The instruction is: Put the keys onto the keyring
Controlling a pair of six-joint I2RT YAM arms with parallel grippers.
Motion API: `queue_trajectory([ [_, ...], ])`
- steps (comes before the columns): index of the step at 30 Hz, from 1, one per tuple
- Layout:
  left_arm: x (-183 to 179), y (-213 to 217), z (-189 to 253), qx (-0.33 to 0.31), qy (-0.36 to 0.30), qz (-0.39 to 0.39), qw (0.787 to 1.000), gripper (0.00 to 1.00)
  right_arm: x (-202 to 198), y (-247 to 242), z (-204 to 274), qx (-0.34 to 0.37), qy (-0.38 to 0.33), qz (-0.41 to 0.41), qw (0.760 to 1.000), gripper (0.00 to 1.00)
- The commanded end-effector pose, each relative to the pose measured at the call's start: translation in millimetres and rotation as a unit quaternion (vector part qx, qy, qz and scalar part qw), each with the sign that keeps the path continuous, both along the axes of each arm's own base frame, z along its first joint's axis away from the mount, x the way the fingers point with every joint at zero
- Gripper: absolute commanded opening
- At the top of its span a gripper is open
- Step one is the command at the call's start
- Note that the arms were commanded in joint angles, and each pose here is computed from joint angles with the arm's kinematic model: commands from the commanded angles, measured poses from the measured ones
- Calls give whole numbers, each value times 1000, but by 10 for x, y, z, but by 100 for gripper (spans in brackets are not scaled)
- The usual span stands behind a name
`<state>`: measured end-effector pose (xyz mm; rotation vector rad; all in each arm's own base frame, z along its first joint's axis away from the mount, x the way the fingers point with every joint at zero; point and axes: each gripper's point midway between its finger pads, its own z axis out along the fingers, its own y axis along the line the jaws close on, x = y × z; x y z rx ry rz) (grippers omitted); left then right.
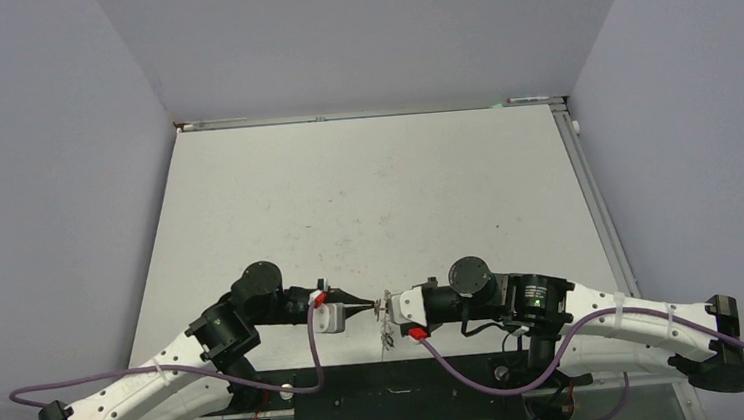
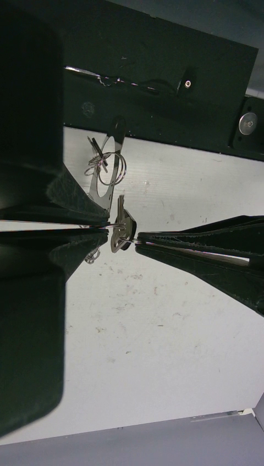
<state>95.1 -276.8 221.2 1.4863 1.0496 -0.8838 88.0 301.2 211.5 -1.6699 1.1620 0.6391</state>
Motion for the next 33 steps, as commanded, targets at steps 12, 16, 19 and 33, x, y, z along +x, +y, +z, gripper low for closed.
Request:
queue_trajectory([
  [12, -43, -43, 70, -10, -13, -15, 1000, 0, -17, 146, 300, 52, -4, 8, 999, 5],
  [16, -59, -49, 67, -10, -12, -18, 1000, 0, -17, 152, 276, 50, -1, 7, 999, 5],
  [19, -68, -47, 71, -11, -12, -20, 1000, 0, -15, 155, 272, 50, -1, 8, 999, 5],
  [33, -136, -54, 47, -9, -6, -35, 999, 0, -2, 152, 267, 50, 0, 2, 999, 5],
])
